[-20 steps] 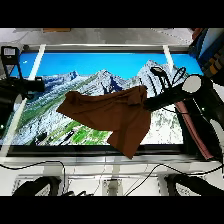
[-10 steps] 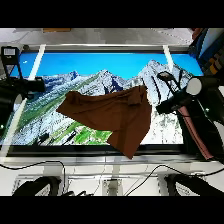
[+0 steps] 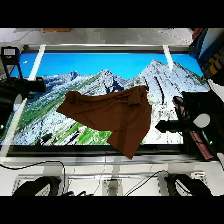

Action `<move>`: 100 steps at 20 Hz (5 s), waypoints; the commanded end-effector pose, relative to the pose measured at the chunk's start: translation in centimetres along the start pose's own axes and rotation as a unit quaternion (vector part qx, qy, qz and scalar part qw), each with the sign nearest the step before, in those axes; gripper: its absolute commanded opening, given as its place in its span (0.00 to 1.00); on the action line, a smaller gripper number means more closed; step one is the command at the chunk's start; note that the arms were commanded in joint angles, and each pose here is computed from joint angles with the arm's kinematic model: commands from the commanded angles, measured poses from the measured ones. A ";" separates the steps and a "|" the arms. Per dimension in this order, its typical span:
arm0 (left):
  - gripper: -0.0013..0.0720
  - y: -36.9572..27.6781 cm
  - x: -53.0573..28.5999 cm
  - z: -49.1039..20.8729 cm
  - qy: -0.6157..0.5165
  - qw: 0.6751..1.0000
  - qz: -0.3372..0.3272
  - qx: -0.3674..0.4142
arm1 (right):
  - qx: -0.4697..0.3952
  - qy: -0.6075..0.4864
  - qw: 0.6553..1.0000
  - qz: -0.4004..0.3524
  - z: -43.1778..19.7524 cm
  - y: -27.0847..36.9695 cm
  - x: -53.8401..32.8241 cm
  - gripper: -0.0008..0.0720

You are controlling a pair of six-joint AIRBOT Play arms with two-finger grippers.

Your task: Fold the clothes and pants, and hang the long-sleeved shirts on hangers.

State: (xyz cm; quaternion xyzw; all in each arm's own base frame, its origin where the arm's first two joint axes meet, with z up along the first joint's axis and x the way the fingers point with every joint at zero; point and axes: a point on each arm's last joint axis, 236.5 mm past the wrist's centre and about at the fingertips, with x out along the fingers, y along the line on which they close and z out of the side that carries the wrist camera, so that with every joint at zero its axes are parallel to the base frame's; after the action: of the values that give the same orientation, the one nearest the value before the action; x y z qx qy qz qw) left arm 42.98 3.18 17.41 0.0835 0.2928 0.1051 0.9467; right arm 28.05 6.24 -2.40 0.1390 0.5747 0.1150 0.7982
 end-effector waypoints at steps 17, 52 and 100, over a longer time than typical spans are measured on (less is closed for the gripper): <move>0.96 -0.1 1.8 -1.4 0.026 1.000 0.003 0.001 | 0.242 0.053 0.947 0.205 0.3 1.3 10.9 0.50; 0.11 -9.5 18.7 -21.7 0.288 0.894 -0.247 -0.238 | 0.203 0.065 0.950 0.229 -0.4 2.3 10.4 0.03; 0.04 -9.9 14.2 -4.0 -0.052 0.976 -0.166 -0.133 | 0.067 -0.140 0.985 0.074 26.3 0.2 3.9 0.03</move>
State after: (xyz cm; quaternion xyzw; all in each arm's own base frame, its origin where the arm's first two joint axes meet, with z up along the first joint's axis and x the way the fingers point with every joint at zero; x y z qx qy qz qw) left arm 51.67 -2.66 5.68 -0.1111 0.2652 -0.0500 0.9565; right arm 51.92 5.85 5.55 0.2444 0.4574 0.1394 0.8436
